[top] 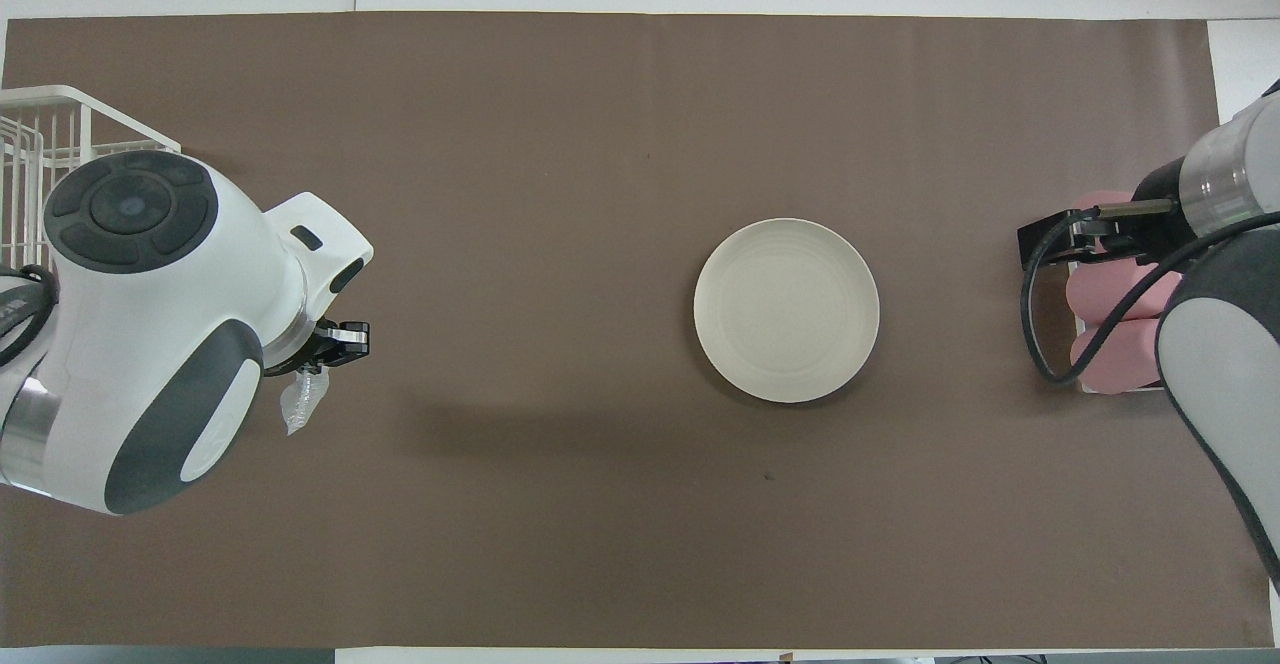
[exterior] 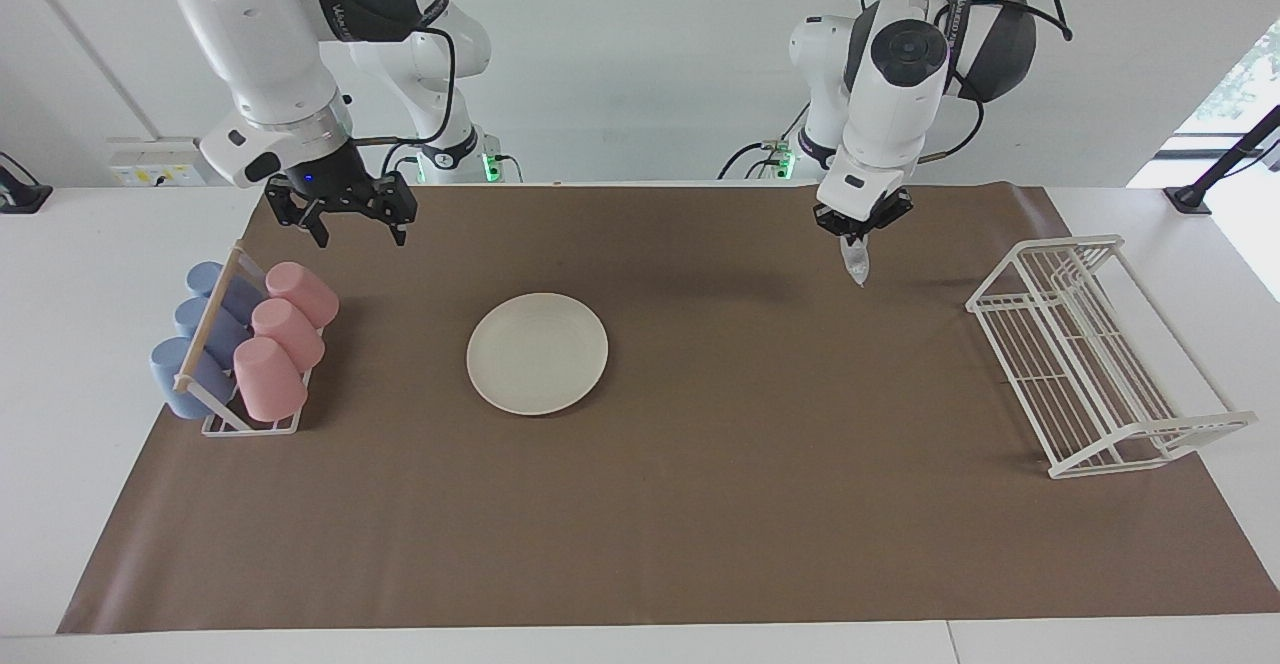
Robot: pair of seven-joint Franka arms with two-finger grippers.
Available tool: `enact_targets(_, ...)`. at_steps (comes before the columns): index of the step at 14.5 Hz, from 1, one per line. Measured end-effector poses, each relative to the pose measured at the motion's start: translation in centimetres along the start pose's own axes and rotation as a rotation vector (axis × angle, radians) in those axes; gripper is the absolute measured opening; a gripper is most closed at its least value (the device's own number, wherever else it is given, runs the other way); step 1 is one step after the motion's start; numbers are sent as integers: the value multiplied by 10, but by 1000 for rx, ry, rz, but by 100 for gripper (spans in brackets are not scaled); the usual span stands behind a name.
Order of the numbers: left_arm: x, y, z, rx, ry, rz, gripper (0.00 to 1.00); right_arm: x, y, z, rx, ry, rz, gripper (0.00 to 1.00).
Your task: Wipe plate with sponge
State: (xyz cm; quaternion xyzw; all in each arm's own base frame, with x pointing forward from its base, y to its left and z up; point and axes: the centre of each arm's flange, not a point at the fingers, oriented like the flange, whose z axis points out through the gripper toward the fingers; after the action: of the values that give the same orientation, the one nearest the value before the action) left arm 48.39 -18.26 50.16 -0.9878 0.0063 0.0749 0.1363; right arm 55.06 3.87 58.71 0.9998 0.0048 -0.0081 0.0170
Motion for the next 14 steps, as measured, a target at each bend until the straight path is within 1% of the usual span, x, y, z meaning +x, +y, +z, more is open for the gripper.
enact_targets(3,12,-5,1,191,-34,2,4,-1,1,-2,-4,4,-14,100)
enact_targets(5,18,-4,4,329,-37,6,4,-4,4,-4,-17,-3,-24,100)
enact_targets(8,28,-6,8,533,-15,4,4,-7,11,-7,-26,-13,-56,100)
enact_targets(12,53,-16,22,761,35,7,4,-8,25,-7,-25,-15,-45,100)
enact_targets(14,68,-18,37,860,44,17,4,-8,32,-7,-25,-16,-33,100)
